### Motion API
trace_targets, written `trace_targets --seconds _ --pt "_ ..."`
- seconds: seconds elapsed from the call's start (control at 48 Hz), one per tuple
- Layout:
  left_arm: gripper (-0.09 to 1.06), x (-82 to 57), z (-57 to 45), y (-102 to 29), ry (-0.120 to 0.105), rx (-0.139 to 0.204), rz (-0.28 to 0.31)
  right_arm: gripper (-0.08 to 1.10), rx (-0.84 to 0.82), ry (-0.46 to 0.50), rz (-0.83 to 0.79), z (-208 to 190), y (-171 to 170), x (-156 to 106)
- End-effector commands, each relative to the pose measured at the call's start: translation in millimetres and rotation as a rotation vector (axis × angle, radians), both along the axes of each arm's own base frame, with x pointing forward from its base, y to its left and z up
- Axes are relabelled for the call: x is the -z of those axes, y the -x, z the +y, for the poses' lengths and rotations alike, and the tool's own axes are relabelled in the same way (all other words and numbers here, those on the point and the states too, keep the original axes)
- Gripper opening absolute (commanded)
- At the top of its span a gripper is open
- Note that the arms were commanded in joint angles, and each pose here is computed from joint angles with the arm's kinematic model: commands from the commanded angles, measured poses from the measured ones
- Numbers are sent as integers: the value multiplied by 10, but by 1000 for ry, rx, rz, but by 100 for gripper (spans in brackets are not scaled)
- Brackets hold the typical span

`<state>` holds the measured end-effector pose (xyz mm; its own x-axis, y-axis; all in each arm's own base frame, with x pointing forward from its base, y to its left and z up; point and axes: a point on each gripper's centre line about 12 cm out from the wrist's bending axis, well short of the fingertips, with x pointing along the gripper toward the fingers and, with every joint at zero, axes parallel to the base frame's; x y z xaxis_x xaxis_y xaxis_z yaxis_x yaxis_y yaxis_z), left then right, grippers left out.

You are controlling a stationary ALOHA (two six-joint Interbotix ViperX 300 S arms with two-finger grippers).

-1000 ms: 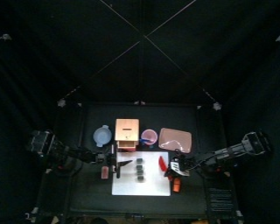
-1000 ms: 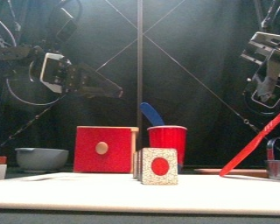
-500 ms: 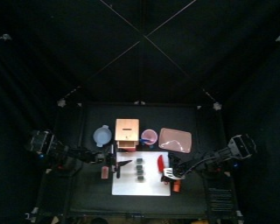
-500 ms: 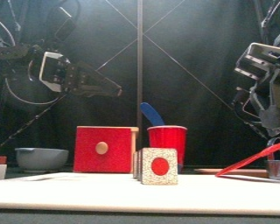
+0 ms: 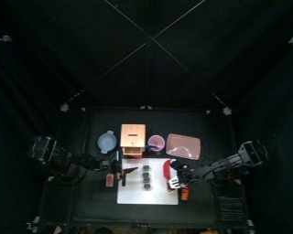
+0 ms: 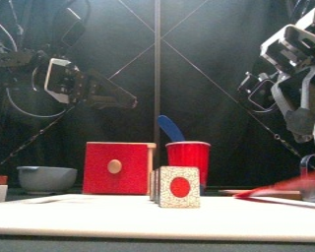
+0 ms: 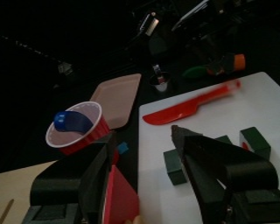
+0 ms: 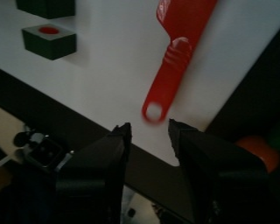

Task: Place sushi on board then cut the sushi with the knife then place the pieces on the plate
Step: Place the 4 sushi pieces on the plate

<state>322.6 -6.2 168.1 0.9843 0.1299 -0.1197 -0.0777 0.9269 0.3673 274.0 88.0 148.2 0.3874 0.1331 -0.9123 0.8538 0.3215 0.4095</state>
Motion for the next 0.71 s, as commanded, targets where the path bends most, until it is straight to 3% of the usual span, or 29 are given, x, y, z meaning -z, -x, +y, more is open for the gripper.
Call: trace_targets --seconds 0.021,0.292,0.5,0.708 --pt "88 -124 10 -49 0 -4 -47 77 -26 26 -5 -15 -6 -76" --pt "88 -175 6 -86 2 -4 -64 76 -300 299 -138 -302 -332 -363" --pt "88 -207 8 -102 7 -8 -75 76 -482 423 -93 -673 -481 -467" --pt "88 -262 116 -56 34 -62 -91 77 -662 477 -147 -918 -729 -615"
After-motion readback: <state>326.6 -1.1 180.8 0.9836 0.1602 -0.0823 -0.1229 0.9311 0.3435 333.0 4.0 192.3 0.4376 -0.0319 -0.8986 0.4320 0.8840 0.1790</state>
